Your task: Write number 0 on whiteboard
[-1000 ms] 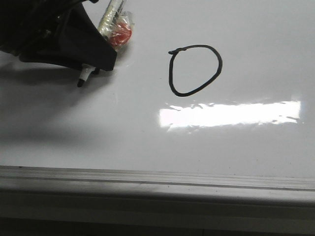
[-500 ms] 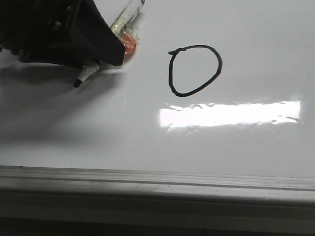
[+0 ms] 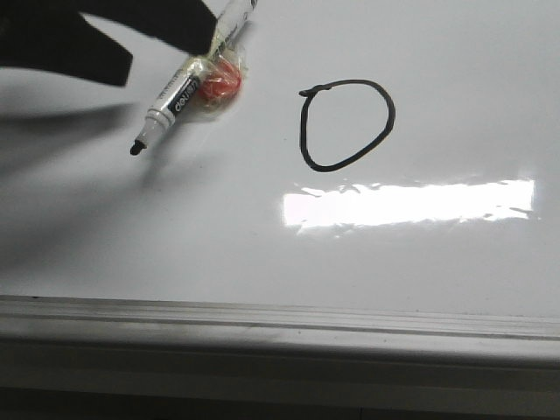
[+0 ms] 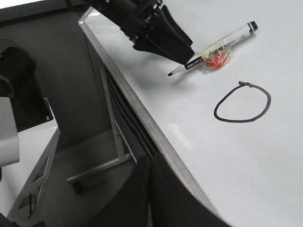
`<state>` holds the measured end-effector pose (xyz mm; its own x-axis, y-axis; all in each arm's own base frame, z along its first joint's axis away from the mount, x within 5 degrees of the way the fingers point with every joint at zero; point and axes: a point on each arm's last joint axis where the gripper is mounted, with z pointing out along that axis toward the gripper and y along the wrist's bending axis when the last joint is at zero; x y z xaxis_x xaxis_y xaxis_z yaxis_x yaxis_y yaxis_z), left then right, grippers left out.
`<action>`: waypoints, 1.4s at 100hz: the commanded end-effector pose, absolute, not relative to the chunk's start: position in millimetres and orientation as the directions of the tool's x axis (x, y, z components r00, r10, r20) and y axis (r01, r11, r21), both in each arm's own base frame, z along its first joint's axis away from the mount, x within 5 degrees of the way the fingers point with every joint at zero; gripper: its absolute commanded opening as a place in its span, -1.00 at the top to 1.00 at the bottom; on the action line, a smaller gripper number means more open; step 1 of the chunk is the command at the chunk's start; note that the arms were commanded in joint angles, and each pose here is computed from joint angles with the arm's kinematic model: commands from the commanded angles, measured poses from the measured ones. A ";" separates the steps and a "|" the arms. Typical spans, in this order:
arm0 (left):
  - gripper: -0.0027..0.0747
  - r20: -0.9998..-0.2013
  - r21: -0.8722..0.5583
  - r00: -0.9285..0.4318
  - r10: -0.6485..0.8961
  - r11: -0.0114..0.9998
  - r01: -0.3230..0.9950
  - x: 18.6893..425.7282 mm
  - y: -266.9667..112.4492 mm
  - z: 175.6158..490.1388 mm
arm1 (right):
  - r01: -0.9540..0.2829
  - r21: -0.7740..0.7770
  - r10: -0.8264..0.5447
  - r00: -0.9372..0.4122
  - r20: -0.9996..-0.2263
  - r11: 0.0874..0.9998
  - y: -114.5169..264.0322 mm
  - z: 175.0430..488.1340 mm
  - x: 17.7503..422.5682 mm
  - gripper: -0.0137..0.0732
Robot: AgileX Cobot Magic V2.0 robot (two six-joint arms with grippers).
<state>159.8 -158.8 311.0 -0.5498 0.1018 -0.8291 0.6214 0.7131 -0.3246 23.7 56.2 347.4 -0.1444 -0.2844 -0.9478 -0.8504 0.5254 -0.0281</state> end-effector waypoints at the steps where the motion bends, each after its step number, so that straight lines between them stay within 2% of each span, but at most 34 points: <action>1: -0.37 -0.893 -0.323 -0.450 0.000 0.696 0.641 148.9 -145.9 343.6 | -0.827 -0.028 -0.189 -0.096 -0.977 0.561 56.2 362.9 27.2 0.82; 14: -0.34 -0.931 -0.283 -0.363 -0.023 0.673 0.683 126.5 -127.3 364.3 | -0.816 -0.031 -0.160 -0.076 -0.984 0.577 55.8 366.2 29.0 0.82; 21: -0.19 -0.949 -0.242 -0.315 -0.009 0.661 0.711 110.8 -115.1 373.0 | -0.812 -0.033 -0.150 -0.068 -0.986 0.583 55.6 367.4 29.6 0.82; 28: 0.11 -0.963 -0.190 -0.267 0.021 0.650 0.736 94.5 -102.2 378.8 | -0.810 -0.033 -0.144 -0.064 -0.987 0.586 55.5 368.0 29.9 0.82; 35: 0.51 -0.973 -0.144 -0.227 0.049 0.641 0.754 78.5 -89.3 382.4 | -0.806 -0.036 -0.138 -0.057 -0.989 0.591 55.2 368.9 30.5 0.82; 39: 0.82 -0.976 -0.122 -0.208 0.062 0.634 0.764 68.0 -81.0 383.9 | -0.802 -0.038 -0.130 -0.051 -0.990 0.597 55.1 369.4 31.2 0.82; 43: 0.98 -0.978 -0.111 -0.196 0.067 0.629 0.769 61.6 -75.9 384.2 | -0.796 -0.042 -0.123 -0.041 -0.992 0.604 54.8 370.4 32.1 0.82; 55: 0.98 -0.984 -0.080 -0.160 0.073 0.620 0.781 43.2 -60.9 383.7 | -0.774 -0.085 -0.125 0.008 -0.992 0.628 56.1 364.2 38.9 0.82; 80: 0.98 -0.981 -0.068 -0.164 0.107 0.601 0.796 27.3 -49.7 376.7 | -0.776 -0.053 -0.166 -0.067 -0.984 0.629 61.6 335.2 46.9 0.82; 140: 0.98 -0.978 -0.079 -0.179 0.106 0.604 0.793 30.4 -52.1 369.1 | -0.777 -0.052 -0.169 -0.071 -0.983 0.628 61.8 333.9 47.0 0.82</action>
